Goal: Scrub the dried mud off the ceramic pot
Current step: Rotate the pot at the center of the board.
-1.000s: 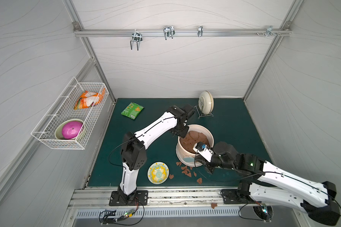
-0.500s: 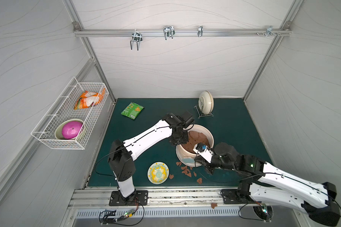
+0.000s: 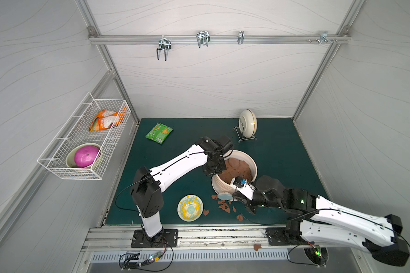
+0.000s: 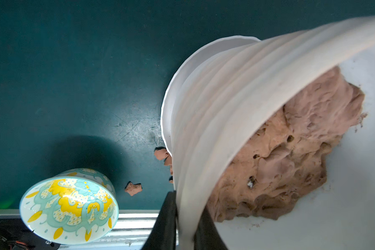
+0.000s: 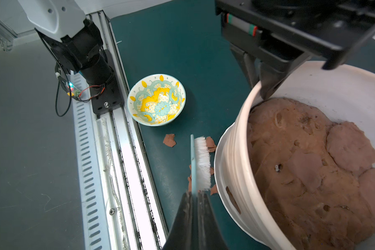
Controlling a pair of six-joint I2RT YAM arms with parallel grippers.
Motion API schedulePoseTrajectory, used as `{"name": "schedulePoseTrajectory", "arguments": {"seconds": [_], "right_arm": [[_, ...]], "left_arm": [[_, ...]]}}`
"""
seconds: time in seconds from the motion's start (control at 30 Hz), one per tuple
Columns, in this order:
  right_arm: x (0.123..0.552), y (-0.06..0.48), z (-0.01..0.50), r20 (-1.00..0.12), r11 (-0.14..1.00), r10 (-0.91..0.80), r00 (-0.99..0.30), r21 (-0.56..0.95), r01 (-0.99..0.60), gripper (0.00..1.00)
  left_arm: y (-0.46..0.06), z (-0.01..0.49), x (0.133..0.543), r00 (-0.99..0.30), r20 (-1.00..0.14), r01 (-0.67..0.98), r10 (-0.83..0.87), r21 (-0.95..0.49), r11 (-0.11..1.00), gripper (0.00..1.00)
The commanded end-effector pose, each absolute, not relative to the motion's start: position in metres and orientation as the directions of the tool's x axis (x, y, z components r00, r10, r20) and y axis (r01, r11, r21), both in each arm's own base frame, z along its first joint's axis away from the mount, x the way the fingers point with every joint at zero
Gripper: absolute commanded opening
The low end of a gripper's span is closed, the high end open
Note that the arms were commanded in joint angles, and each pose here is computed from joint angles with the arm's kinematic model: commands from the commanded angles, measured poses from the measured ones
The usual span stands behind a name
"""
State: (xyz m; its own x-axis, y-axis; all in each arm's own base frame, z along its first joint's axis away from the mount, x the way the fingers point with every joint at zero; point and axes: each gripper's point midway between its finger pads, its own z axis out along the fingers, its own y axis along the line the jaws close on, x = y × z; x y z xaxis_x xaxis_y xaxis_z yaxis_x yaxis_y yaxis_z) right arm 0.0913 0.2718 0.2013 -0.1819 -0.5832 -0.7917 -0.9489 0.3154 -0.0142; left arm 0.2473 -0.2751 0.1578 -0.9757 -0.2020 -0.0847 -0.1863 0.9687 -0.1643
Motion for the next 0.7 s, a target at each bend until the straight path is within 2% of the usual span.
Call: {"name": "schedulePoseTrajectory", "arguments": {"seconds": [0.0,0.2,0.47,0.67], "right_arm": [[0.097,0.268,0.203,-0.776,0.355,-0.615,-0.142,-0.111,-0.928,0.0],[0.095,0.274,0.198,-0.752,0.355,-0.651,-0.102,-0.183,-0.917,0.0],[0.116,0.287,0.205,-0.76,0.421,-0.647,-0.061,-0.29,-0.859,0.0],[0.129,0.282,0.195,-0.714,0.464,-0.695,-0.085,-0.355,-0.812,0.0]], "left_arm": [[-0.292,0.159,0.26,-0.986,-0.127,-0.082,-0.107,-0.192,0.978,0.08],[-0.289,0.158,0.275,-0.987,-0.154,-0.013,-0.041,-0.175,0.984,0.05],[-0.293,0.156,0.285,-0.985,-0.171,0.056,0.028,-0.163,0.985,0.05],[-0.296,0.154,0.286,-0.984,-0.166,0.086,0.06,-0.158,0.984,0.04]]}}
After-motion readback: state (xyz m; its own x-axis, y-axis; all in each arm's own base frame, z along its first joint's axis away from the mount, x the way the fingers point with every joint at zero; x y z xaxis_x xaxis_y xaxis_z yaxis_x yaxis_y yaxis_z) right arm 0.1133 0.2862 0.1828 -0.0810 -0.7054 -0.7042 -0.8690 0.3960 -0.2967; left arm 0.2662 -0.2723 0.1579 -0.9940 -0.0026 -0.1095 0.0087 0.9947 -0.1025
